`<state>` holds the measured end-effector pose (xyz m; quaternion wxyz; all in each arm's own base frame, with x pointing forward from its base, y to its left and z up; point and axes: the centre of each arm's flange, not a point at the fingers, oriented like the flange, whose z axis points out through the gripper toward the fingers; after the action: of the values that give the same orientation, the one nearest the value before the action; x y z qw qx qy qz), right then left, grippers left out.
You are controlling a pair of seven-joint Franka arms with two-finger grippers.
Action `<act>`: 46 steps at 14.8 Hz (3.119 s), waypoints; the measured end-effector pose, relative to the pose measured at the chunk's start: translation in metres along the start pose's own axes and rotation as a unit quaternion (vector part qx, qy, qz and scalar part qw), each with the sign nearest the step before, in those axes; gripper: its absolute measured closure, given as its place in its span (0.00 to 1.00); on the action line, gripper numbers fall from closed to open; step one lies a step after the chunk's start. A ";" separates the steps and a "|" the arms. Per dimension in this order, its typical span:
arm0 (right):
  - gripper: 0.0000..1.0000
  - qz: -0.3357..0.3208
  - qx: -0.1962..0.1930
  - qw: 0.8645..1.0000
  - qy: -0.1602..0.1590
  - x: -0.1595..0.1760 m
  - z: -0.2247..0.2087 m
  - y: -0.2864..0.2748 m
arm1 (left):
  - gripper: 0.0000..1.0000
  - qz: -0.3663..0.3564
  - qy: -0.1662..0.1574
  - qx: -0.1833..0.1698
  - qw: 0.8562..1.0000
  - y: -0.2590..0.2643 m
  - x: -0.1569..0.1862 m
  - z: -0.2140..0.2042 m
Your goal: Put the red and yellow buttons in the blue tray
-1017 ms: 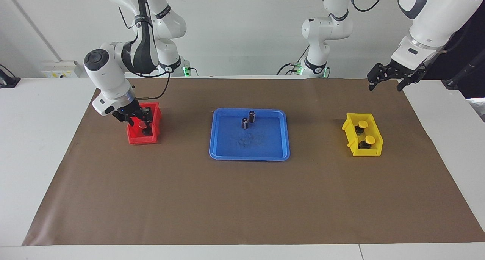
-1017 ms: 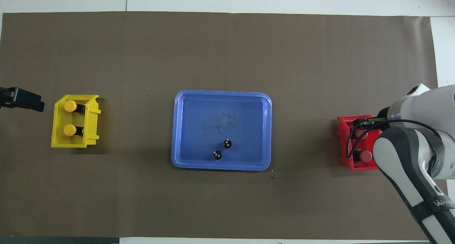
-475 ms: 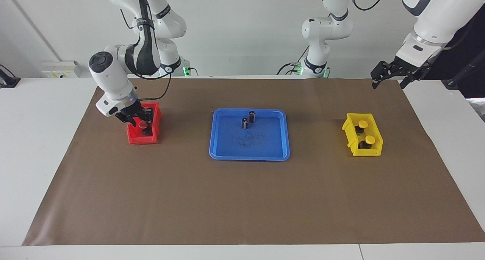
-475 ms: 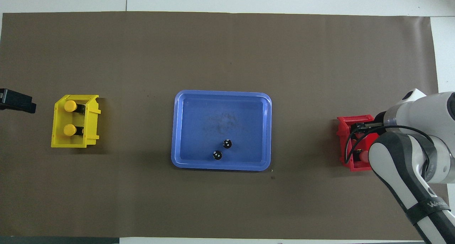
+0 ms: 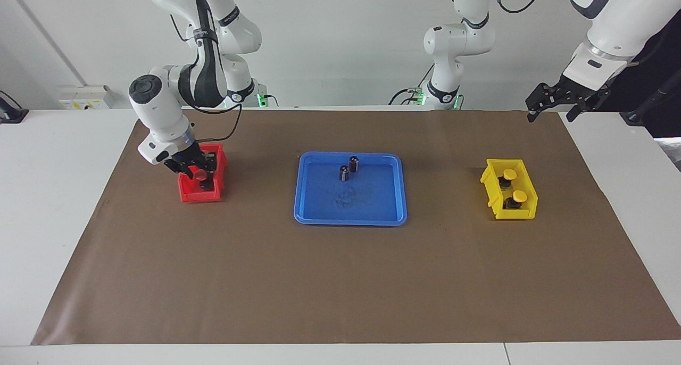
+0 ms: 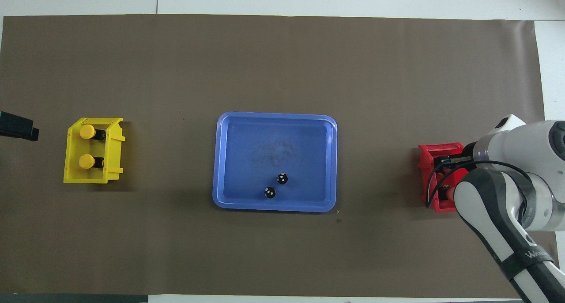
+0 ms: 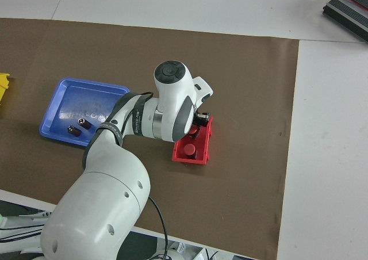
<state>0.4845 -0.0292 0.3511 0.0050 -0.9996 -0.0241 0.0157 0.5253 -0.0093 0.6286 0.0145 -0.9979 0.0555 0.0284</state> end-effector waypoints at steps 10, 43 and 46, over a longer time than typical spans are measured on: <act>0.59 -0.001 0.001 1.000 -0.011 0.001 -0.008 0.000 | 0.00 0.000 0.001 0.000 1.000 0.000 0.000 -0.001; 0.25 0.077 0.021 0.997 0.015 0.079 -0.002 -0.404 | 0.10 -0.008 0.030 0.001 1.000 -0.010 0.012 0.152; 0.01 0.074 0.018 0.997 0.029 0.092 -0.033 -0.384 | 0.21 -0.010 0.037 0.001 0.999 -0.014 0.022 0.173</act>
<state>0.5590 0.3585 0.3855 0.0223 -0.9984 0.0503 -0.0125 0.5391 0.0075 0.4553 0.0142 -0.9988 0.0456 -0.0090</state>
